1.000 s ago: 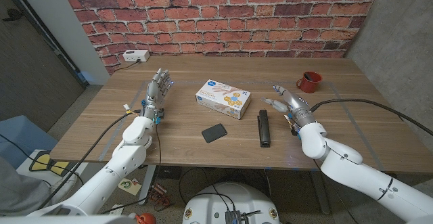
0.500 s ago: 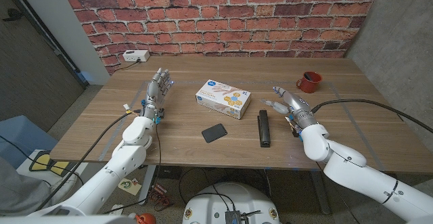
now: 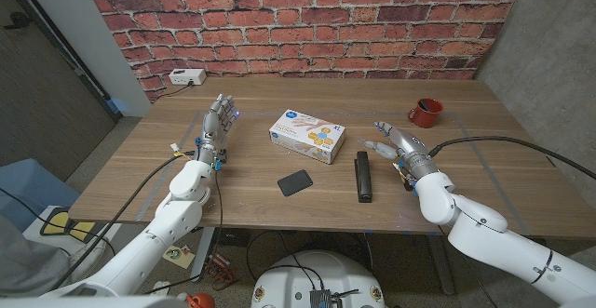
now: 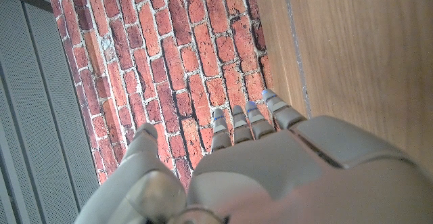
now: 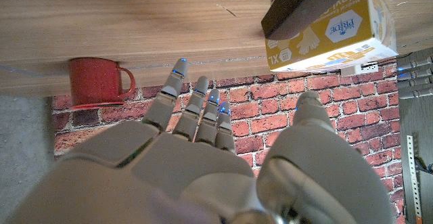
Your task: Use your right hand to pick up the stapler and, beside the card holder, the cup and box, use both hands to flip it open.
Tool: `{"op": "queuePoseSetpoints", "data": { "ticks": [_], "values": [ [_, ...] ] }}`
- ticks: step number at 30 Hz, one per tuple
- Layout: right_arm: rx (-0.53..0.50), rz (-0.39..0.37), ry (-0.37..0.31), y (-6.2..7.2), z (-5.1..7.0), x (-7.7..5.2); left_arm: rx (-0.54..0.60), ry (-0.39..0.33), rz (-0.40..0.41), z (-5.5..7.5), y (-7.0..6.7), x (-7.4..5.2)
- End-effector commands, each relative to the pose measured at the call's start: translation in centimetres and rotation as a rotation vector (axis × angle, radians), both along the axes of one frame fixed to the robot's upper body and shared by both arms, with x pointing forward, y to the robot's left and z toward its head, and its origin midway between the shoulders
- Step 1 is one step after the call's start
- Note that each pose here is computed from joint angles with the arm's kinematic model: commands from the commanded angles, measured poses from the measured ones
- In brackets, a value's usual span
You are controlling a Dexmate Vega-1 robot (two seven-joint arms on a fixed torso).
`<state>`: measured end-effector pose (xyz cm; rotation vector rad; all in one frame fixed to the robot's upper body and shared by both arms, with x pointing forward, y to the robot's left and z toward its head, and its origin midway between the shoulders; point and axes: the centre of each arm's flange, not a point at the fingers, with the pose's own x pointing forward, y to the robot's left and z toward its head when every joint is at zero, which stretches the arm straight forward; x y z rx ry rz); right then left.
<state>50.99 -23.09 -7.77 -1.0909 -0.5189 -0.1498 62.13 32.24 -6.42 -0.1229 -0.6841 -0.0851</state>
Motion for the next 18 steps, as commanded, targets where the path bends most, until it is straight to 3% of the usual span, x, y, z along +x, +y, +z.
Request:
{"op": "queuePoseSetpoints", "data": {
  "ticks": [1, 18],
  "values": [
    [-0.033, -0.007, 0.001, 0.22, 0.1, -0.33, -0.004, -0.006, 0.001, -0.03, -0.02, -0.09],
    [-0.07, -0.045, 0.002, 0.35, -0.07, -0.79, -0.003, 0.003, -0.005, -0.2, -0.11, 0.26]
  ]
}}
